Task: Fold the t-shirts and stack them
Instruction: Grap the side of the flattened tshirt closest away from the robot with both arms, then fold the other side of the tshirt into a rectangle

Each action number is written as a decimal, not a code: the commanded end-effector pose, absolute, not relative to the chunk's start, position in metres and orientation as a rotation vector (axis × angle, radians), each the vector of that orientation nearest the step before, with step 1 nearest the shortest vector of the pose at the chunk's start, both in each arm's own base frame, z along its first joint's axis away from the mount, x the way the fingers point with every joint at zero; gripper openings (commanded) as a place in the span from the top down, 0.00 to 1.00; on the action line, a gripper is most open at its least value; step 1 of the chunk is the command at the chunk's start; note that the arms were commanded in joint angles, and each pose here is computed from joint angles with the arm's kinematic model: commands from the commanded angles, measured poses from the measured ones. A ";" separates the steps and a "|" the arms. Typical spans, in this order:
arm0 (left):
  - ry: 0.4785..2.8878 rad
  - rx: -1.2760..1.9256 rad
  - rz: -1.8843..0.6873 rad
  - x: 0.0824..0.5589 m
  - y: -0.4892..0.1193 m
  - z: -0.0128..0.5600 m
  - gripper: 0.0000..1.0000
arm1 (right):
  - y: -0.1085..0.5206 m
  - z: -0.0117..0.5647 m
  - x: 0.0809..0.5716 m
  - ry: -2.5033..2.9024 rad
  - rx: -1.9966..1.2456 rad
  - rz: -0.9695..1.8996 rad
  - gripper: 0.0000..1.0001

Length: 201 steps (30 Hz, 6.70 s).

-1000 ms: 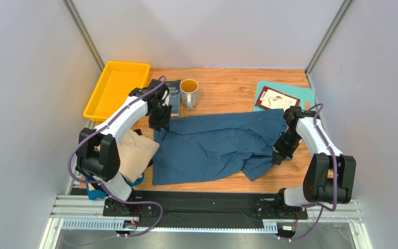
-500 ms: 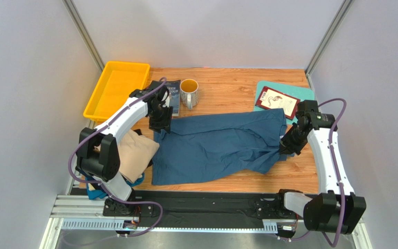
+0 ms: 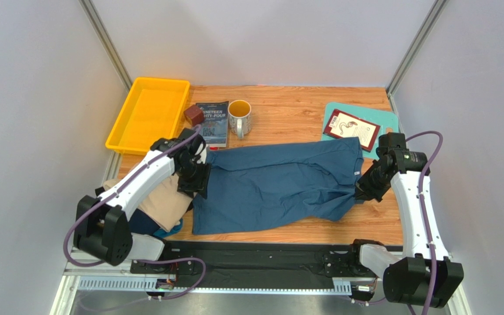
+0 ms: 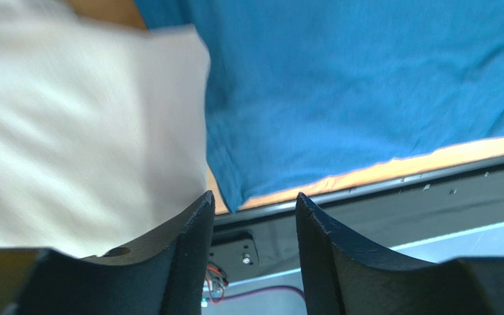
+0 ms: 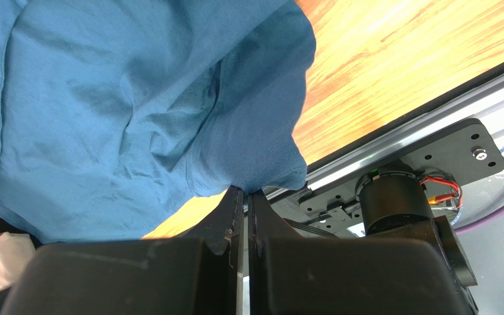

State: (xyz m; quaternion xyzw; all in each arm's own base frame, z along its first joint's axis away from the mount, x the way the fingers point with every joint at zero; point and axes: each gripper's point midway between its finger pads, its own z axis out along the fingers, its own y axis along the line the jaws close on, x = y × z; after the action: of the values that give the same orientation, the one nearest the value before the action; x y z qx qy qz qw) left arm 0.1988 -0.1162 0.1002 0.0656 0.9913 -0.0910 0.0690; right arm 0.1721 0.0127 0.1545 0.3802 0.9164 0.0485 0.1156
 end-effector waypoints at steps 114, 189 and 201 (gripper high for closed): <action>2.808 0.201 -0.017 0.186 -0.117 0.147 1.00 | 0.043 0.230 0.165 2.380 1.161 0.628 1.00; 3.225 0.157 -0.056 0.185 -0.125 0.109 1.00 | -0.016 0.211 0.327 2.643 0.849 0.223 1.00; 3.255 0.187 0.079 0.200 -0.117 0.105 1.00 | 0.001 0.190 0.348 2.711 0.696 0.144 1.00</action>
State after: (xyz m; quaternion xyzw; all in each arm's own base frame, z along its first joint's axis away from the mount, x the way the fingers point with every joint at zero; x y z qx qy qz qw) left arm 0.1912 -0.1217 0.0958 0.0412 0.9967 0.0108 -0.0696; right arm 0.3314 0.0044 0.1830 0.2684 0.9523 0.0681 0.1283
